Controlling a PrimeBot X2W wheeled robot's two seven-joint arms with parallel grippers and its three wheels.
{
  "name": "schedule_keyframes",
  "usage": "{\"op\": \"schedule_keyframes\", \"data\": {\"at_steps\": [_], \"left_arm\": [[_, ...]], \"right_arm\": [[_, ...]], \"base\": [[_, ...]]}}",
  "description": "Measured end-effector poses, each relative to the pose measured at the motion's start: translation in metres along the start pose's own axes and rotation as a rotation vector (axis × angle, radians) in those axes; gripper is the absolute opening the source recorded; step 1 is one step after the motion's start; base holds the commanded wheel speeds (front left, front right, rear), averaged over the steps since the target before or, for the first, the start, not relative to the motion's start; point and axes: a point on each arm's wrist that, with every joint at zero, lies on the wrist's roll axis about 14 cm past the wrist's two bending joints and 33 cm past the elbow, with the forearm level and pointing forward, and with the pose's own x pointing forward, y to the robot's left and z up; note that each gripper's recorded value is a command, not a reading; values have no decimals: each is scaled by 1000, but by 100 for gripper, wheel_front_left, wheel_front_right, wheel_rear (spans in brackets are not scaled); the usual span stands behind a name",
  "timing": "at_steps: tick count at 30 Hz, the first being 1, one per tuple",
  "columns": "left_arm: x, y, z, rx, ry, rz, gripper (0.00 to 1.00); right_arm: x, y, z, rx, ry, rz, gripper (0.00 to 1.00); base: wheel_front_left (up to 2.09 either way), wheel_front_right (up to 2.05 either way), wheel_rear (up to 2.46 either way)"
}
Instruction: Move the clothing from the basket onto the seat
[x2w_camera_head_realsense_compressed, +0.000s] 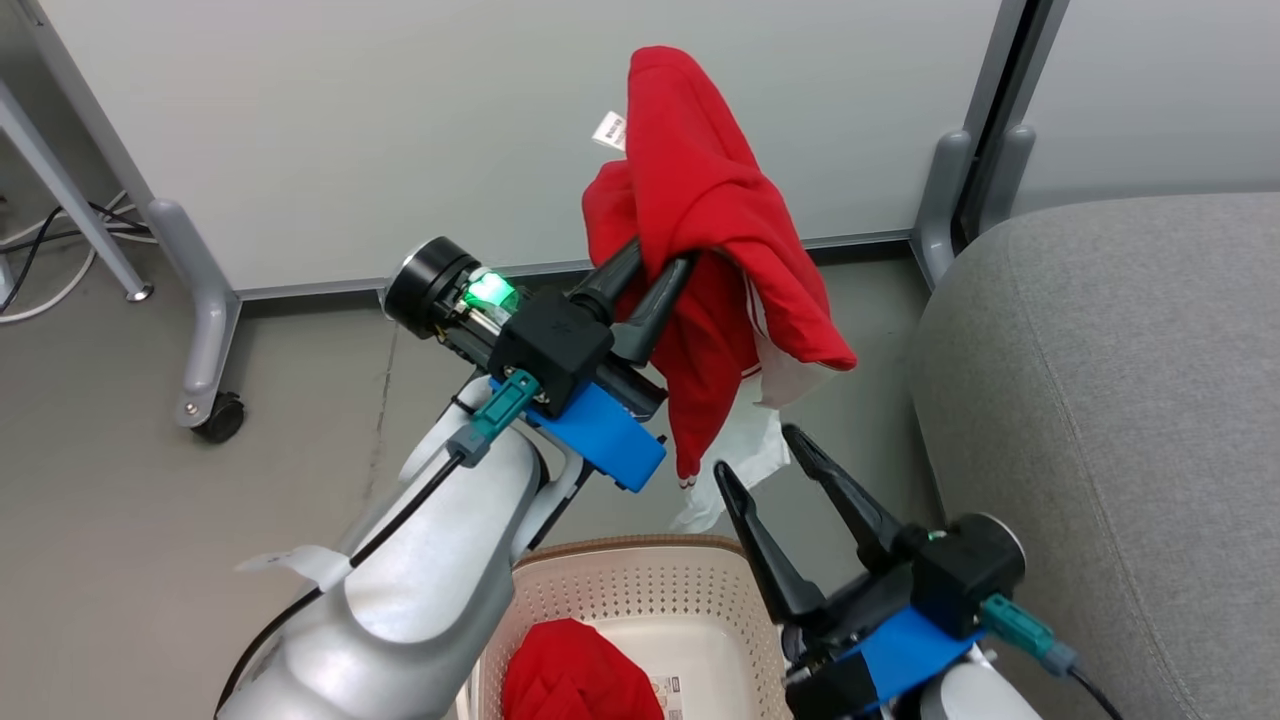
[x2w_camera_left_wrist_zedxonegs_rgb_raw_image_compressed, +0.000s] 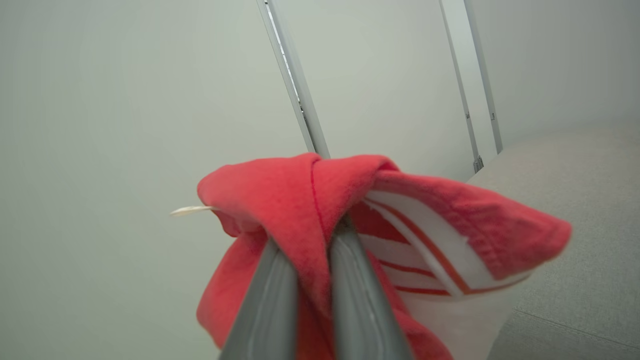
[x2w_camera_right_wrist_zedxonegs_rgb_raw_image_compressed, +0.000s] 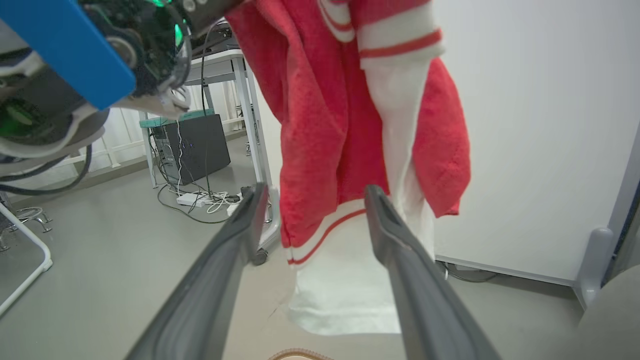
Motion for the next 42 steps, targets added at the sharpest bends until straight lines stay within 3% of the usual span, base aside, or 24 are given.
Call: {"op": "schedule_keyframes", "data": {"at_steps": [11, 19, 20, 21, 38, 39, 40, 42], "left_arm": [[0, -12, -5, 3, 19, -30, 0], [1, -21, -8, -18, 22, -49, 0], [1, -22, -8, -21, 21, -49, 0], [1, -22, -8, -22, 21, -50, 0], [0, -24, -6, -25, 23, -48, 0], [0, -23, -6, -29, 22, -41, 15], [0, -21, -6, -29, 22, -37, 100], [0, -20, -6, -29, 22, -30, 100]], "right_arm": [[43, -3, 26, -5, -75, 42, 100], [58, 8, 2, -1, 8, 97, 100], [58, 8, -4, -2, 26, 99, 12], [58, 8, -7, 0, 38, 99, 0], [59, 8, -8, 8, 49, 98, 0], [59, 8, -8, 9, 49, 98, 0], [59, 9, -8, 9, 49, 99, 0], [59, 9, -9, 11, 51, 100, 0]], "base": [[0, 0, 0], [0, 0, 0], [0, 0, 0], [0, 0, 0], [0, 0, 0], [0, 0, 0], [0, 0, 0], [0, 0, 0]]}}
